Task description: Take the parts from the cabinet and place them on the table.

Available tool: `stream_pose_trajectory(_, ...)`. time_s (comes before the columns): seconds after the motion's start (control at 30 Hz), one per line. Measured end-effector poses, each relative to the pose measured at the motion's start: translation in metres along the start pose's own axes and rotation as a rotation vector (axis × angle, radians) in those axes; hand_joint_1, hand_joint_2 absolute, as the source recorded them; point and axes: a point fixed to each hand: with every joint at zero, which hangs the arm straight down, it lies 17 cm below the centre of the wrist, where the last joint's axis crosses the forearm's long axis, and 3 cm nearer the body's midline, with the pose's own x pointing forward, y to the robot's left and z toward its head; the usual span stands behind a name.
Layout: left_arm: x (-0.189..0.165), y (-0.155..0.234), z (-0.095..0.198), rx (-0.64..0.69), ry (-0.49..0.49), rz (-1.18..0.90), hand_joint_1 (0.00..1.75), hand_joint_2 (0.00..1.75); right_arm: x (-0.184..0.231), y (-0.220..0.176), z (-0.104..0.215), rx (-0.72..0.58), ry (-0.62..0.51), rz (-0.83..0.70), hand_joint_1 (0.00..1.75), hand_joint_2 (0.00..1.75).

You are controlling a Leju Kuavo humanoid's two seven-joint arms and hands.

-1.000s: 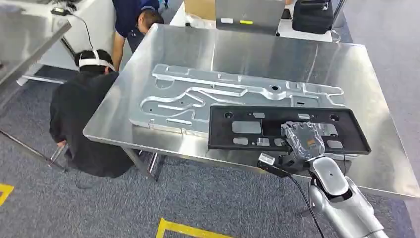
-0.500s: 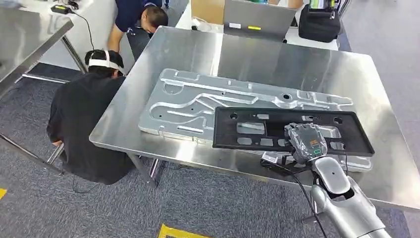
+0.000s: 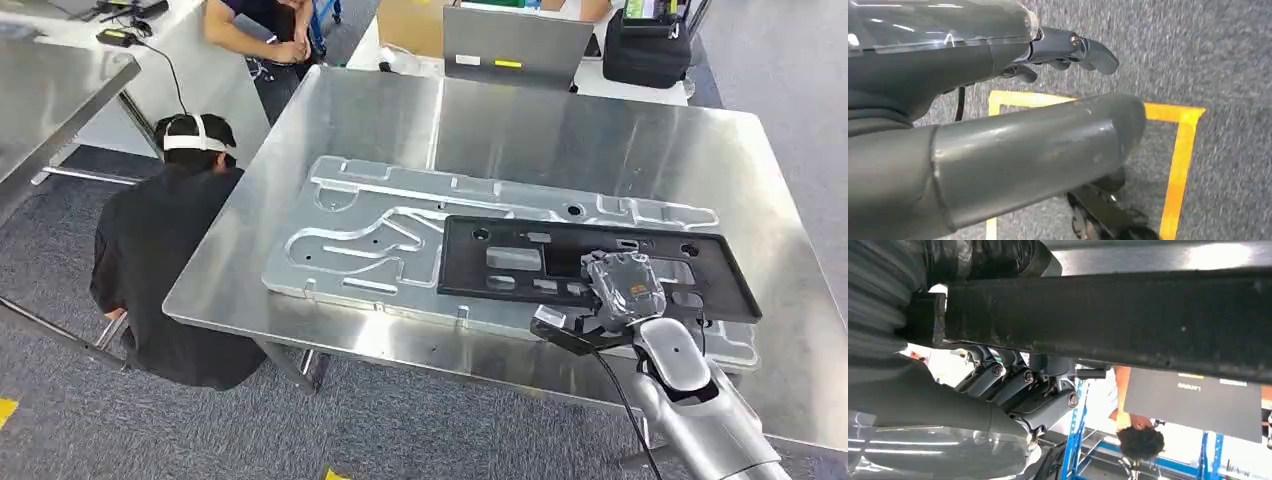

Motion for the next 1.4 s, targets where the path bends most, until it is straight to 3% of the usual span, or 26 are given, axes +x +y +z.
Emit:
stream_pose_trajectory(0.5,-0.005,0.004,0.000,0.012,0.016,-0.006,0.00,0.00,-0.008,0.010,0.003,0.026,0.018,-0.005,1.75,1.75)
stream_pose_trajectory(0.53,-0.005,0.004,0.000,0.012,0.017,-0.006,0.00,0.00,-0.008,0.013,0.005,0.033,0.019,-0.005,0.00,1.75)
stream_pose_trajectory(0.57,-0.005,0.004,0.001,0.013,0.018,-0.008,0.00,1.75,-0.008,0.016,0.007,0.040,0.020,-0.005,0.00,1.75)
stream_pose_trajectory(0.7,-0.008,0.006,0.001,0.020,0.023,-0.032,0.00,1.75,-0.012,0.016,0.008,0.041,0.030,-0.010,0.00,1.75)
stream_pose_trajectory(0.73,-0.006,0.006,0.000,0.022,0.022,-0.036,0.00,0.00,-0.013,0.017,0.008,0.041,0.033,-0.010,0.00,1.75)
stream_pose_trajectory(0.97,-0.006,0.006,0.000,0.023,0.020,-0.024,0.00,0.00,-0.014,0.013,0.007,0.029,0.039,-0.018,0.00,1.75)
stream_pose_trajectory(1.0,-0.006,0.006,0.000,0.022,0.021,-0.022,0.00,0.00,-0.014,0.014,0.008,0.031,0.040,-0.020,0.00,0.00)
stream_pose_trajectory(1.33,-0.009,0.003,0.002,0.009,0.027,-0.007,0.00,0.00,-0.018,0.024,0.019,0.053,0.058,-0.030,0.00,0.00)
stream_pose_trajectory(1.37,-0.010,0.003,0.002,0.008,0.028,-0.006,0.00,0.00,-0.018,0.026,0.022,0.057,0.057,-0.030,0.00,1.75)
stream_pose_trajectory(1.4,-0.009,0.002,0.002,0.005,0.027,-0.003,0.00,0.00,-0.017,0.028,0.024,0.061,0.054,-0.031,0.00,1.75)
